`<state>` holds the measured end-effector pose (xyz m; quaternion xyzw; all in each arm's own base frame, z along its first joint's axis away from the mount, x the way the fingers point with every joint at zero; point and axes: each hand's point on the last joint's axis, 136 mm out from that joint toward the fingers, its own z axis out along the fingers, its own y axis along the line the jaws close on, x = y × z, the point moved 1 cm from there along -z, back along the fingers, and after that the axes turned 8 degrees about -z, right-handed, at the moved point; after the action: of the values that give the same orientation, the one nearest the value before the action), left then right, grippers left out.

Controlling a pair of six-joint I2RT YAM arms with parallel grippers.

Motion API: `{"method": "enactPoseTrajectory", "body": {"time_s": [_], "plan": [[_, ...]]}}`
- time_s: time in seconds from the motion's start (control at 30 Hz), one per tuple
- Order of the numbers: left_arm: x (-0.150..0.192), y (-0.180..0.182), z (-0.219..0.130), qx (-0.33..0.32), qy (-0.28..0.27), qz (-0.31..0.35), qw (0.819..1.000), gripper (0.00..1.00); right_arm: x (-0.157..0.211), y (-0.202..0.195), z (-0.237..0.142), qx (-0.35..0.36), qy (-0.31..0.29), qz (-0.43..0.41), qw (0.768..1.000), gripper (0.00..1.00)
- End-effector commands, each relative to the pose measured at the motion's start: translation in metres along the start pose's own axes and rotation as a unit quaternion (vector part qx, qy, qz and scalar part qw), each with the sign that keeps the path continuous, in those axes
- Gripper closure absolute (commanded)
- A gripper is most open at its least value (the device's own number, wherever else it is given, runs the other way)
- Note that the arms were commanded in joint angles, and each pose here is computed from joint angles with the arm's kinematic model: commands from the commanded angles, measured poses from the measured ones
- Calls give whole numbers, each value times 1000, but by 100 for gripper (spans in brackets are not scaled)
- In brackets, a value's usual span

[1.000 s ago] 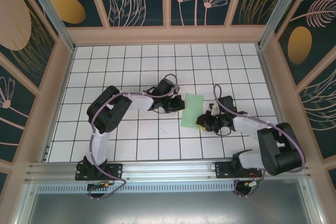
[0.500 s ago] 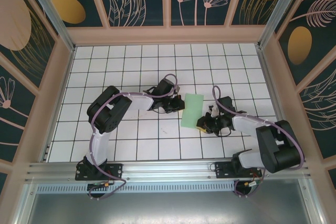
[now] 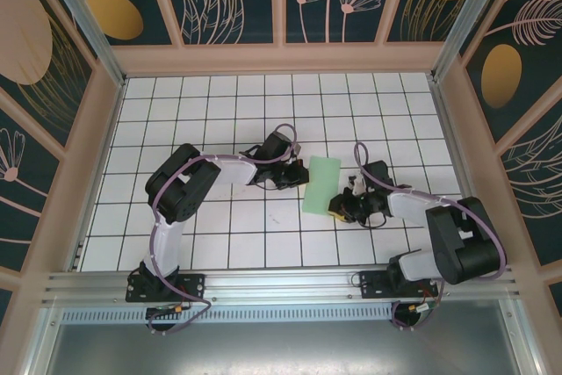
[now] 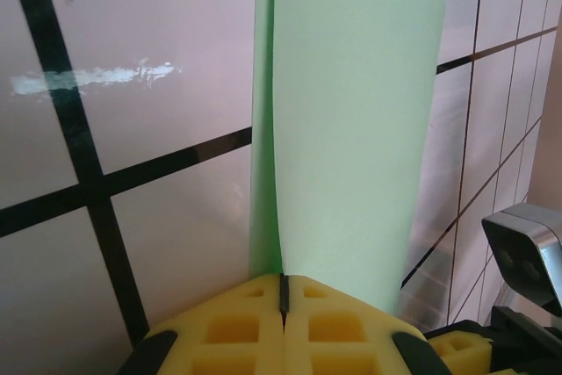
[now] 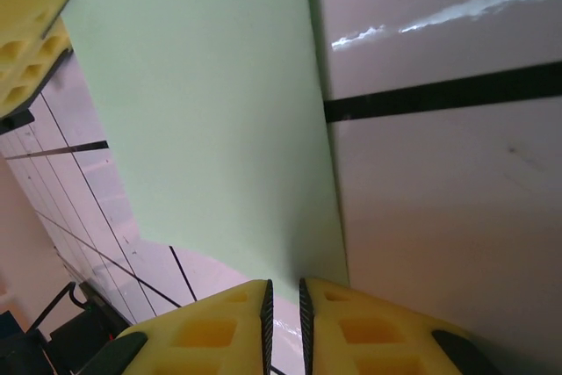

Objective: Fold a paper plane with a square sheet of paper (pick it up from the middle)
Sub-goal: Fold the square sheet of paper in half at the center of the table.

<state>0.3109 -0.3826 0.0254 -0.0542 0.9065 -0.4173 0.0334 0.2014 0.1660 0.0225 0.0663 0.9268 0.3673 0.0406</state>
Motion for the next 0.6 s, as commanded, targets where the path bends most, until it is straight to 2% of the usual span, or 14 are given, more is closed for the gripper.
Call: {"method": "enactPoseTrajectory", "body": {"time_s": [0.0, 0.23, 0.37, 0.47, 0.57], "plan": [[1, -5, -7, 3, -4, 10, 1000, 97, 4, -18, 4, 39, 4, 6, 999, 79], [-1, -17, -13, 16, -12, 15, 1000, 100, -39, 35, -36, 15, -89, -65, 994, 71], [-1, -20, -20, 20, -23, 8, 999, 100, -60, 53, -55, 14, -152, -104, 983, 59], [0, -16, -26, 19, -33, 2, 999, 100, -68, 61, -61, 8, -171, -128, 977, 50], [3, -10, -28, 12, -36, -4, 999, 100, -74, 68, -61, 8, -173, -150, 973, 48]]}}
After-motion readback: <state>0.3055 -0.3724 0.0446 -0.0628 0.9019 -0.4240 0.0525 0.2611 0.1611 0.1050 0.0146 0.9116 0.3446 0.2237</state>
